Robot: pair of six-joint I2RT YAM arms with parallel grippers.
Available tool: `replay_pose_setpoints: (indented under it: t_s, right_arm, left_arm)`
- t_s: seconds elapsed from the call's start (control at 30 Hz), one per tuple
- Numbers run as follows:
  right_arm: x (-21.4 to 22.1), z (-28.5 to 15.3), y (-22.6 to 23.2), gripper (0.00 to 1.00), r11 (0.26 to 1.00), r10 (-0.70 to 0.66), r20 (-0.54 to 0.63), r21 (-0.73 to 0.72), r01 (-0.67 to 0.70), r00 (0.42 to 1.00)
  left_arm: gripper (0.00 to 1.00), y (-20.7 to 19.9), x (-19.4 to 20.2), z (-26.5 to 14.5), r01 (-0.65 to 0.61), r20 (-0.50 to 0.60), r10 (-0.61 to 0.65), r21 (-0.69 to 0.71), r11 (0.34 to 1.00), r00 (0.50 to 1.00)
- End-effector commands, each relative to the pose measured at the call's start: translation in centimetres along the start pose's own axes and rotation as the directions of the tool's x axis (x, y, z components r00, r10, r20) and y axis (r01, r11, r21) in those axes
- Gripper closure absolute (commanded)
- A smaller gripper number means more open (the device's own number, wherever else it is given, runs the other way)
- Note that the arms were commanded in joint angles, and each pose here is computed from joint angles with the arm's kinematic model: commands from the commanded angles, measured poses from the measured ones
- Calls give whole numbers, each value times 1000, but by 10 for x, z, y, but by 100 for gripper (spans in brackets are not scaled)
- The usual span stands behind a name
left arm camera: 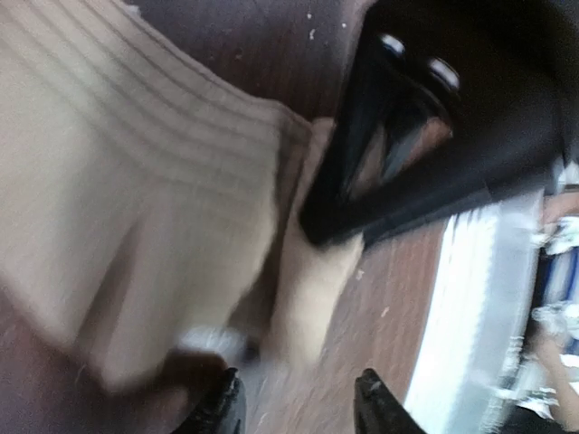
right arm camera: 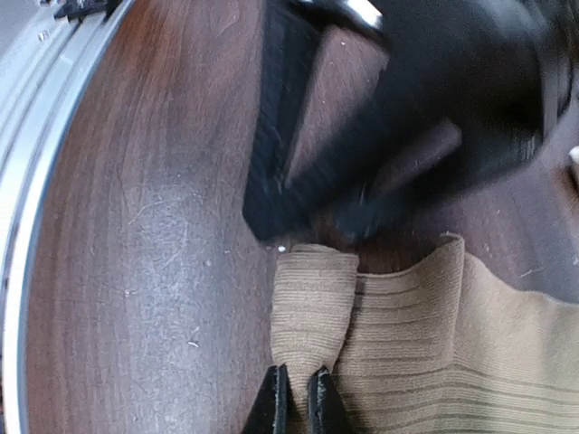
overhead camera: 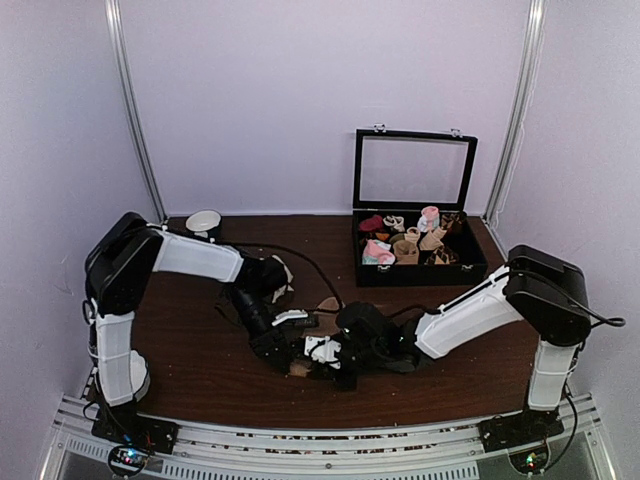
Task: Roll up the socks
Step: Roll the sock at the center of the board.
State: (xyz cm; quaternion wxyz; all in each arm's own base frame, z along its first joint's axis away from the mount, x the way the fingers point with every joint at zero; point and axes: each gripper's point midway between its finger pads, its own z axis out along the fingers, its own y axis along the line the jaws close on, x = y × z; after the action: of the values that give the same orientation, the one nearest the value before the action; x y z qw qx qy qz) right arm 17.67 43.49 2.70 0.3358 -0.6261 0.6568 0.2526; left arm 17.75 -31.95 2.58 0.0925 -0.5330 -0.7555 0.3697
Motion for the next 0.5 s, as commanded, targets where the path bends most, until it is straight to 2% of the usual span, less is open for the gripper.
replay_pose_setpoints:
  t_s: [0.0, 0.1, 0.23, 0.47]
  right_arm:
    - [59, 2, 15, 100, 945, 263, -211, -140, -295, 942]
    - [65, 2, 14, 100, 920, 312, -256, -160, -359, 915]
    - [70, 2, 8, 100, 866, 397, -317, -180, -466, 861]
    - [92, 5, 7, 100, 729, 532, -438, -198, -656, 724]
  left_arm:
    - [54, 24, -15, -36, -194, 90, 229, -297, 935, 969]
    - [54, 10, -21, -48, -253, 147, 317, -341, 906, 937]
    - [57, -3, -20, -45, -289, 193, 364, -330, 899, 911]
    - [64, -9, -22, -14, -416, 137, 496, -383, 825, 858]
